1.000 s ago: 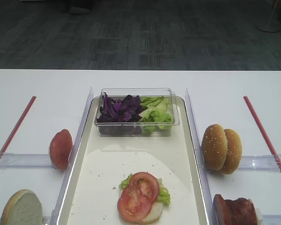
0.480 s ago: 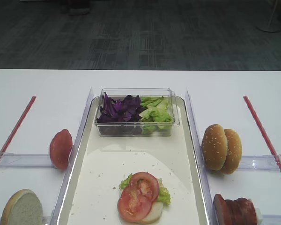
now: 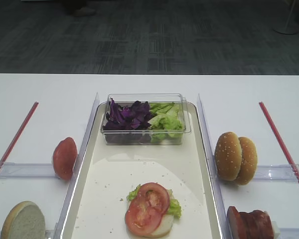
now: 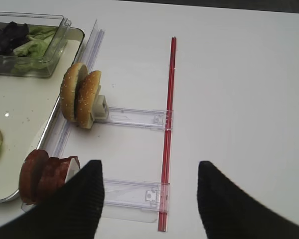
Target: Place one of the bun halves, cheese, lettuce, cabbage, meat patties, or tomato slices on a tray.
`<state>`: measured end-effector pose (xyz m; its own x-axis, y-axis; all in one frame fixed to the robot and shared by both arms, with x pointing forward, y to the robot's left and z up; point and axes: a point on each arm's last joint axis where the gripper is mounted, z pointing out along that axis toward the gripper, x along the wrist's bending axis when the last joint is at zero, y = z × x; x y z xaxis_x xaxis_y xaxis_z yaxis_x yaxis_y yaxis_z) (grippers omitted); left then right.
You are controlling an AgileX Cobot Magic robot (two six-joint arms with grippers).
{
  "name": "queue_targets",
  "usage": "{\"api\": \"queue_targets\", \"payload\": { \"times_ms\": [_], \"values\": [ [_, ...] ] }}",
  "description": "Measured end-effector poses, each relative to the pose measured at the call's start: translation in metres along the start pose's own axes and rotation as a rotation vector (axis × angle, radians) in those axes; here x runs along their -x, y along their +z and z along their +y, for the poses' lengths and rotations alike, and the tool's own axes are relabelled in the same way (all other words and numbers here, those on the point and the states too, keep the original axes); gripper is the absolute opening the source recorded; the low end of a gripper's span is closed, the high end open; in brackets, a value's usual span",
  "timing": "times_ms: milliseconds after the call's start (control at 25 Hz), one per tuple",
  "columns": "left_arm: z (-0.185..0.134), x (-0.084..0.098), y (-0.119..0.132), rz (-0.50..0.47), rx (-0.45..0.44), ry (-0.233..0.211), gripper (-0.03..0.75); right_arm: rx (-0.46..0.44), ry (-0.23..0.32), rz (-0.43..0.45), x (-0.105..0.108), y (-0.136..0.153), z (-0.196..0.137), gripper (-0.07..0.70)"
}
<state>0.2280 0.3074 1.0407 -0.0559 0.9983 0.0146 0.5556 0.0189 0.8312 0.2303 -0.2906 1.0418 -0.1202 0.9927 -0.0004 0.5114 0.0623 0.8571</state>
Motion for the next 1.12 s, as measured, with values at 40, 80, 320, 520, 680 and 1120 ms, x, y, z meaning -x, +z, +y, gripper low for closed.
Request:
{"api": "queue_targets", "payload": {
  "times_ms": [40, 80, 320, 520, 680, 1120],
  "values": [
    [-0.0005, 0.0000, -0.0005, 0.000, 0.003, 0.000, 0.387, 0.000, 0.000, 0.000, 0.0000, 0.0000, 0.0000, 0.445],
    [-0.0004, 0.0000, -0.0004, 0.000, 0.003, 0.000, 0.387, 0.000, 0.000, 0.000, 0.0000, 0.0000, 0.0000, 0.445],
    [-0.0005, 0.0000, -0.0005, 0.000, 0.004, 0.000, 0.387, 0.000, 0.000, 0.000, 0.0000, 0.0000, 0.0000, 0.445],
    [-0.0006, -0.0001, -0.0005, 0.000, 0.002, 0.000, 0.386, 0.000, 0.000, 0.000, 0.0000, 0.0000, 0.0000, 0.445],
    [-0.0006, -0.0001, -0.0005, 0.000, 0.002, 0.000, 0.386, 0.000, 0.000, 0.000, 0.0000, 0.0000, 0.0000, 0.445],
    [-0.0006, -0.0001, -0.0005, 0.000, 0.002, 0.000, 0.386, 0.000, 0.000, 0.000, 0.0000, 0.0000, 0.0000, 0.445]
  ]
}}
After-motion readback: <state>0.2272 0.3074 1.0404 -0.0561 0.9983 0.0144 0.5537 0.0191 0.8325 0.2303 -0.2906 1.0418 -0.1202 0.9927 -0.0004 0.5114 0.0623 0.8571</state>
